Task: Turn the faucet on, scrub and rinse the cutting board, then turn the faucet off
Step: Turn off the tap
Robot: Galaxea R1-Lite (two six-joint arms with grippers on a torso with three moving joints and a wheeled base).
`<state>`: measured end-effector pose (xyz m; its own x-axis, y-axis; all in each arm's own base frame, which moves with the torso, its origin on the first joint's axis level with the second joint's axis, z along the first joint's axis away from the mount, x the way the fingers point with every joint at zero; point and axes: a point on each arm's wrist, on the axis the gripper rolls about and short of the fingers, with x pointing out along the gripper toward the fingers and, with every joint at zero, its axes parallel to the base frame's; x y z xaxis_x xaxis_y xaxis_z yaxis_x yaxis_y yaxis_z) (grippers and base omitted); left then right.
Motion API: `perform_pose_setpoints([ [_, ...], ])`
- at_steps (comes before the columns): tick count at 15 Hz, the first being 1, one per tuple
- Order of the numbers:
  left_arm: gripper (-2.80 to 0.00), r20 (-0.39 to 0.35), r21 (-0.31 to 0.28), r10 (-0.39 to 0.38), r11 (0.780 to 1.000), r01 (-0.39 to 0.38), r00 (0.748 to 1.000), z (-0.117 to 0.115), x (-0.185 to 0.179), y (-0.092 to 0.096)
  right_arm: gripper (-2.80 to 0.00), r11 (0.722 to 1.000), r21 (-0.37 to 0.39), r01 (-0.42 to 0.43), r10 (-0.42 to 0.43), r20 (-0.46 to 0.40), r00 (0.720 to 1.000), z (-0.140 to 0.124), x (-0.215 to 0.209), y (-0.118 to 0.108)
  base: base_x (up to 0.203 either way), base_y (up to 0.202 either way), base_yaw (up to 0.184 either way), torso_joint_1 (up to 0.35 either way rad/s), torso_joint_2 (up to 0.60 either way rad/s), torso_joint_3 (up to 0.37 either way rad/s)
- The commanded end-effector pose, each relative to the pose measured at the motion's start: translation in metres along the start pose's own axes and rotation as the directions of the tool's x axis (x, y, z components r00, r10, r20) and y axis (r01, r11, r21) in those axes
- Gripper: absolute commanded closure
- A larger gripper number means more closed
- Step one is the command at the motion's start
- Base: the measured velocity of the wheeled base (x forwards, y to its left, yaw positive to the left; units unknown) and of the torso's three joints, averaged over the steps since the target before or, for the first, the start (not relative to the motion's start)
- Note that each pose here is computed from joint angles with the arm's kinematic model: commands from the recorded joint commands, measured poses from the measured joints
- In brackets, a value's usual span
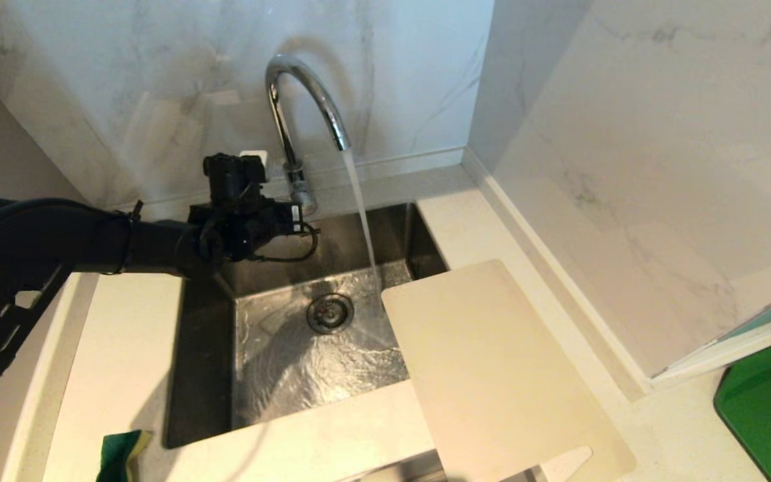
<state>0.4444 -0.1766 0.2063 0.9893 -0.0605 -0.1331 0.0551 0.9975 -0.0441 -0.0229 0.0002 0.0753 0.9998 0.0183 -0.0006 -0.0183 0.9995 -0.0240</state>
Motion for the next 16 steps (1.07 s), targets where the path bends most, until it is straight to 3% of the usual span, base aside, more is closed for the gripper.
perform_pose_setpoints([
  [1,0.00,0.008,-0.006,0.008,1.000,-0.008,1.000,0.001,0.002,0.003,0.00,1.000,0.000,-0.002,0.002,-0.001,1.000,0.000,0.000,0.000,0.000,0.000,0.000,0.000,0.00,0.000],
  [10,0.00,0.059,-0.020,0.020,1.000,-0.018,0.998,0.010,0.015,0.007,0.00,1.000,0.000,0.000,0.000,-0.001,1.000,0.000,0.000,0.000,0.000,0.000,0.000,0.000,0.00,0.000],
  [16,0.00,0.064,-0.025,0.042,0.999,-0.041,0.997,0.008,0.023,0.018,0.00,1.000,0.000,-0.002,0.002,-0.001,1.000,0.000,0.000,0.000,0.000,0.000,0.000,0.000,0.00,0.000],
])
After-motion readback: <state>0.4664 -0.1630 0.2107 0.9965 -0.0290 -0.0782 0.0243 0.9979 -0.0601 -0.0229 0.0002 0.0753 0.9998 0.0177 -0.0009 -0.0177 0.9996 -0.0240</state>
